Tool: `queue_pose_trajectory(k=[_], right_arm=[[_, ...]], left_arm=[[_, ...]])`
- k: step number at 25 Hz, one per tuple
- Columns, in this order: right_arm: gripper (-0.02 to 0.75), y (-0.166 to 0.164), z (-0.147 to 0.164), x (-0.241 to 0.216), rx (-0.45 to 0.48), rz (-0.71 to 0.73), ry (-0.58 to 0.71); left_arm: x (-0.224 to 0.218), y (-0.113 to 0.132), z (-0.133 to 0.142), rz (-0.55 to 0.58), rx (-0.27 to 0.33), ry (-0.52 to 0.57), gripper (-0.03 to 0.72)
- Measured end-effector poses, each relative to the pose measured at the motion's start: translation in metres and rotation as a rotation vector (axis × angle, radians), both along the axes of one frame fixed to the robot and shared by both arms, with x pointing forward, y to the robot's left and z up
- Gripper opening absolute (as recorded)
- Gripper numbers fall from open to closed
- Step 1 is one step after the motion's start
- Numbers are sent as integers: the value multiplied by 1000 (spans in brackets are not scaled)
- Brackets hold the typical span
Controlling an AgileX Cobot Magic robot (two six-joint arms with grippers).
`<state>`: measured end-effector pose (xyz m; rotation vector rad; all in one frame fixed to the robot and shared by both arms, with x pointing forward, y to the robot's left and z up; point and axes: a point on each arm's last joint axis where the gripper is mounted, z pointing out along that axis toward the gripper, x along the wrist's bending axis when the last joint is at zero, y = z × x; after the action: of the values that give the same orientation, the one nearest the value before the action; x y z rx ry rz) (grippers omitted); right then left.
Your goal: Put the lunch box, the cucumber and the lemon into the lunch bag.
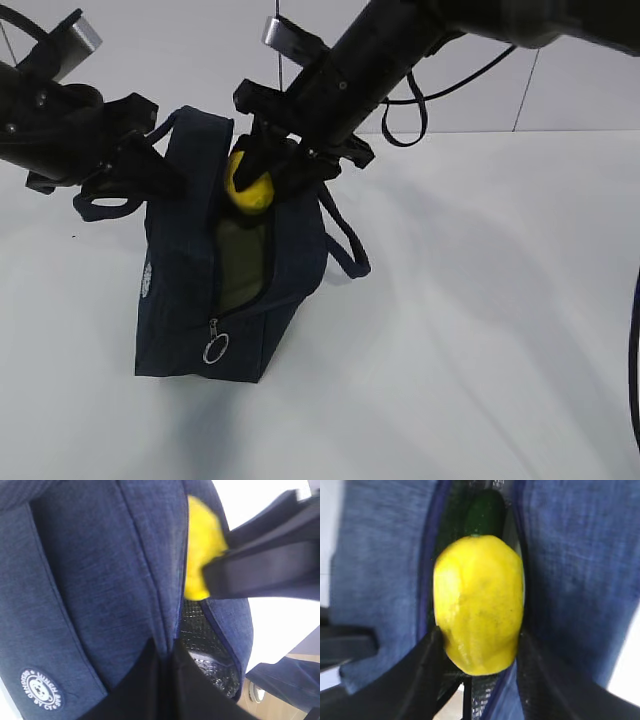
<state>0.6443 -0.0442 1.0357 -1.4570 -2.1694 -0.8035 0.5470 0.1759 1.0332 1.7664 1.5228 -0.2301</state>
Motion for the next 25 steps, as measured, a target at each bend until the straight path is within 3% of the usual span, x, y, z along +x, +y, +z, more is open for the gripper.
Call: queue_pose_trajectory(k=[13,25], right_arm=[[345,7,-6,0,56,-3,48],[353,8,-11,2,60,44,13]], left_arm=[[0,0,0,0,0,0,-1],[0,0,0,-2,0,2,-1]])
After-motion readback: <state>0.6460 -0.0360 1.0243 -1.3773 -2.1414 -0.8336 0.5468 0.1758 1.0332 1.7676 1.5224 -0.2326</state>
